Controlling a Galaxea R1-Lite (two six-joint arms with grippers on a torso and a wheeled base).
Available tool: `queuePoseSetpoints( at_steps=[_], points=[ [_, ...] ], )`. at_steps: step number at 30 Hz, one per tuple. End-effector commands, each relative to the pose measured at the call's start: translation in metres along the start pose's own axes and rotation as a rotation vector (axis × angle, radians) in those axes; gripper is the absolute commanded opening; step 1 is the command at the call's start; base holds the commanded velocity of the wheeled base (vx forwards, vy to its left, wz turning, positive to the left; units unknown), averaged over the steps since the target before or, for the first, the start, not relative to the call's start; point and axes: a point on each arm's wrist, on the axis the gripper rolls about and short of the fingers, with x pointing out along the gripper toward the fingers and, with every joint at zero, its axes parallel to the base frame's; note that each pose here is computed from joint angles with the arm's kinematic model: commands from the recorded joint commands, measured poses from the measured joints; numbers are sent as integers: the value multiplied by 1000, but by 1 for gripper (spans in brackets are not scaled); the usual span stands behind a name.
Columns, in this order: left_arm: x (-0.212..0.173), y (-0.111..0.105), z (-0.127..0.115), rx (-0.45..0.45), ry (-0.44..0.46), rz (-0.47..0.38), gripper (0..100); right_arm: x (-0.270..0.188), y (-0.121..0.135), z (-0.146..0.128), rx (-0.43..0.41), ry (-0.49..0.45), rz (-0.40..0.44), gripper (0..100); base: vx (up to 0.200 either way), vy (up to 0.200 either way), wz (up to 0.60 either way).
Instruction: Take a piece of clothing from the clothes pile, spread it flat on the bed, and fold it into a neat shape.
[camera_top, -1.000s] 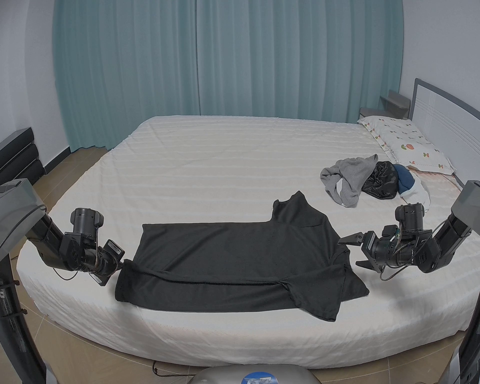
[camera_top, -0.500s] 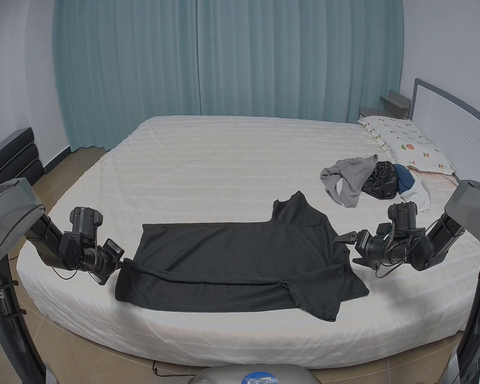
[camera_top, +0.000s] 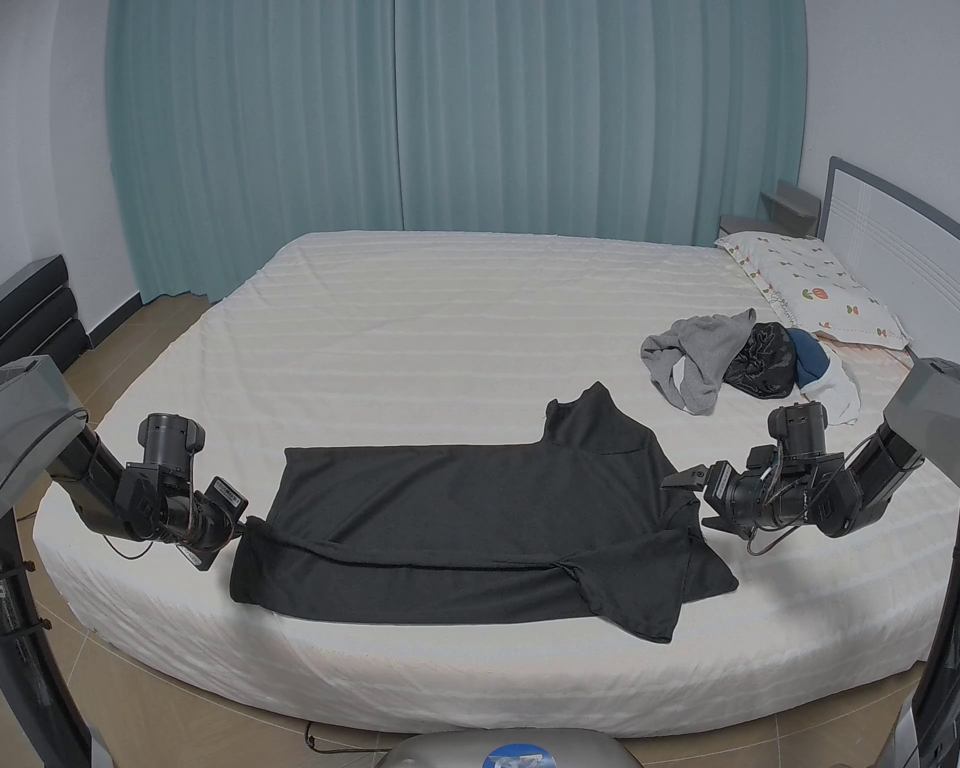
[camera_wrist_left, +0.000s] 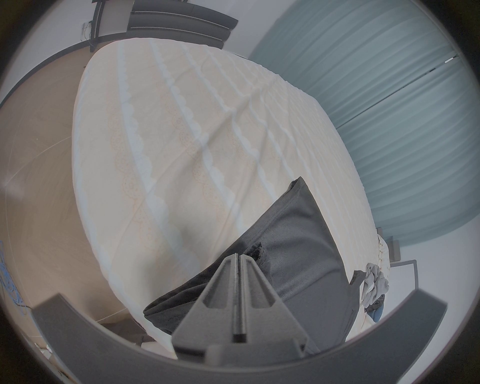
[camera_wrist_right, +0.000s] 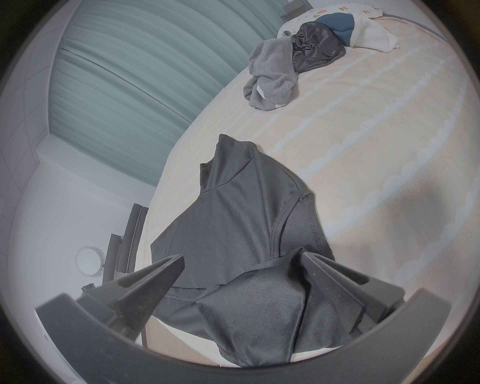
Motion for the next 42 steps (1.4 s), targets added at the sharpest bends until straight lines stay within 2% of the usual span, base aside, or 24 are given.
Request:
queuePoseSetpoints(
  at_steps=[1, 10, 15, 18, 20, 28, 34, 42],
  points=[
    [-2, -1, 0, 0, -3, -5, 0, 3, 2, 4, -4, -12, -3, 100, 0, 0, 0],
    [-5, -1, 0, 2, -6, -8, 0, 16, -6, 1, -14, 2, -30, 100, 0, 0, 0],
    [-4, -1, 0, 2, -5, -7, 0, 17, -7, -1, -84, 10, -32, 100, 0, 0, 0],
    [-4, -1, 0, 2, -5, -7, 0, 17, -7, -1, -86, 12, -32, 100, 0, 0, 0],
    [-4, 0, 0, 3, -3, -5, 0, 21, -10, -3, -131, 20, -36, 100, 0, 0, 0],
    [-4, 0, 0, 3, -2, -2, 0, 32, -17, -6, -197, 46, -38, 100, 0, 0, 0],
    [-3, 0, 0, 3, -1, -1, 0, 36, -18, -5, -200, 62, -12, 100, 0, 0, 0],
    [-3, 1, -1, 3, 0, 0, 0, 41, -27, -6, -229, 72, -22, 100, 0, 0, 0]
  ],
)
